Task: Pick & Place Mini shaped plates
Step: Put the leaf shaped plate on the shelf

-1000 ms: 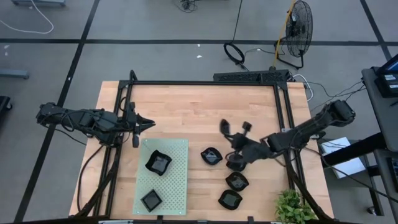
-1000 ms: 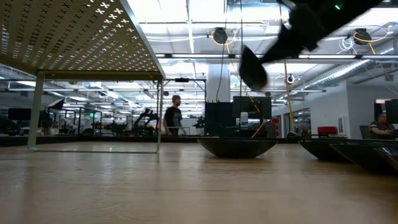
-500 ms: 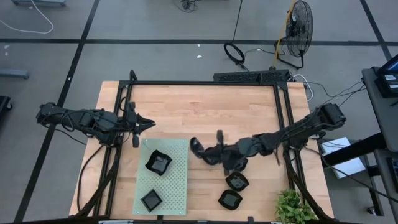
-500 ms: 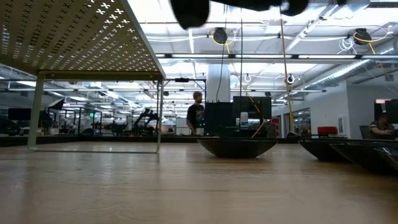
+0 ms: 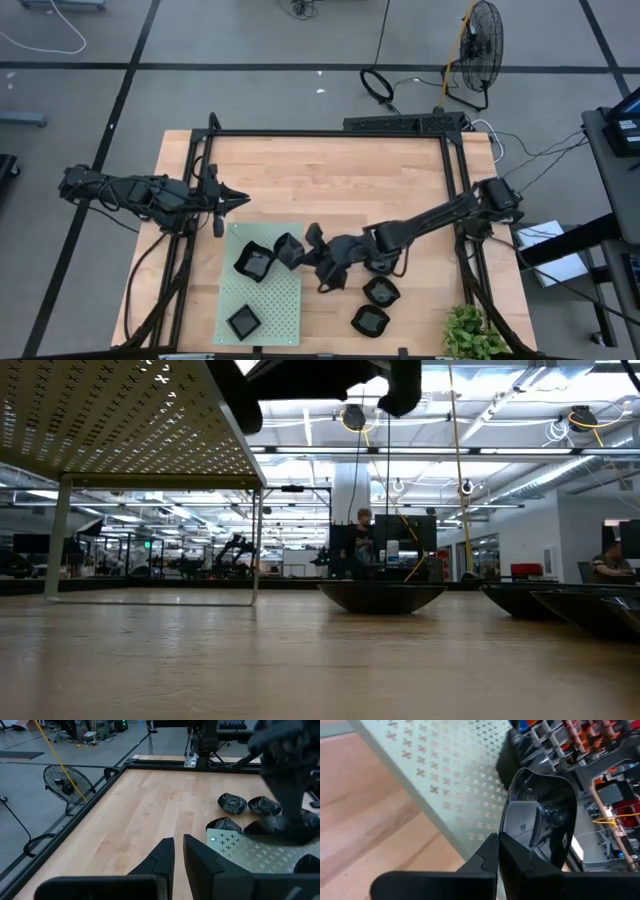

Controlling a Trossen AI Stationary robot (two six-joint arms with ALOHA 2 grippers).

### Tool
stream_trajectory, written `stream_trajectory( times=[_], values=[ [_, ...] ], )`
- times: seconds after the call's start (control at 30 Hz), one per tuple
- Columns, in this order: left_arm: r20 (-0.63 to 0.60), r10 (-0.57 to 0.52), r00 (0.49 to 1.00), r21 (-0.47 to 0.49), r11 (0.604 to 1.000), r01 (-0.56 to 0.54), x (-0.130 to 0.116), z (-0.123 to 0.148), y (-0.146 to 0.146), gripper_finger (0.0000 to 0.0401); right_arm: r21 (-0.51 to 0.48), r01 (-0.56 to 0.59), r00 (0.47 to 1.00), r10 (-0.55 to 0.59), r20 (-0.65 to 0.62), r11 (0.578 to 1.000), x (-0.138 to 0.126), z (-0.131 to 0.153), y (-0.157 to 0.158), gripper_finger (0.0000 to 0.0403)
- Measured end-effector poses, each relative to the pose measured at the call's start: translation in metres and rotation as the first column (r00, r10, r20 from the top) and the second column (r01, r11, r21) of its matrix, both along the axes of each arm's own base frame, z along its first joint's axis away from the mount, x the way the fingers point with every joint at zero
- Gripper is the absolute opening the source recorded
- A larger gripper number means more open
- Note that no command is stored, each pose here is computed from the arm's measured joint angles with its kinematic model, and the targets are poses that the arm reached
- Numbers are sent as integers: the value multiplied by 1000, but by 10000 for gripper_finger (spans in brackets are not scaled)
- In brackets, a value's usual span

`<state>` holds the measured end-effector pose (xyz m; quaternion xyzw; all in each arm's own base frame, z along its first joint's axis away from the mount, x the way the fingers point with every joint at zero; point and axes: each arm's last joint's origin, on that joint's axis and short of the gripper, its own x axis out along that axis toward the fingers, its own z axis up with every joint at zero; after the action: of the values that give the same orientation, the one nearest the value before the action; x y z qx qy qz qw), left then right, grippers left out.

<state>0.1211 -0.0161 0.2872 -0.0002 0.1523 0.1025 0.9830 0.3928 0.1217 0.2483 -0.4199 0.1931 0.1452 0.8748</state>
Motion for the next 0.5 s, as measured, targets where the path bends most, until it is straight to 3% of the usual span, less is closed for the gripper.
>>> stream_trajectory(
  times=[0.5],
  values=[
    [0, 0, 1000, 0, 1000, 0, 0, 0, 0, 47, 60, 29, 999, -27, -42, 998, -5, -7, 16, 0]
  ],
)
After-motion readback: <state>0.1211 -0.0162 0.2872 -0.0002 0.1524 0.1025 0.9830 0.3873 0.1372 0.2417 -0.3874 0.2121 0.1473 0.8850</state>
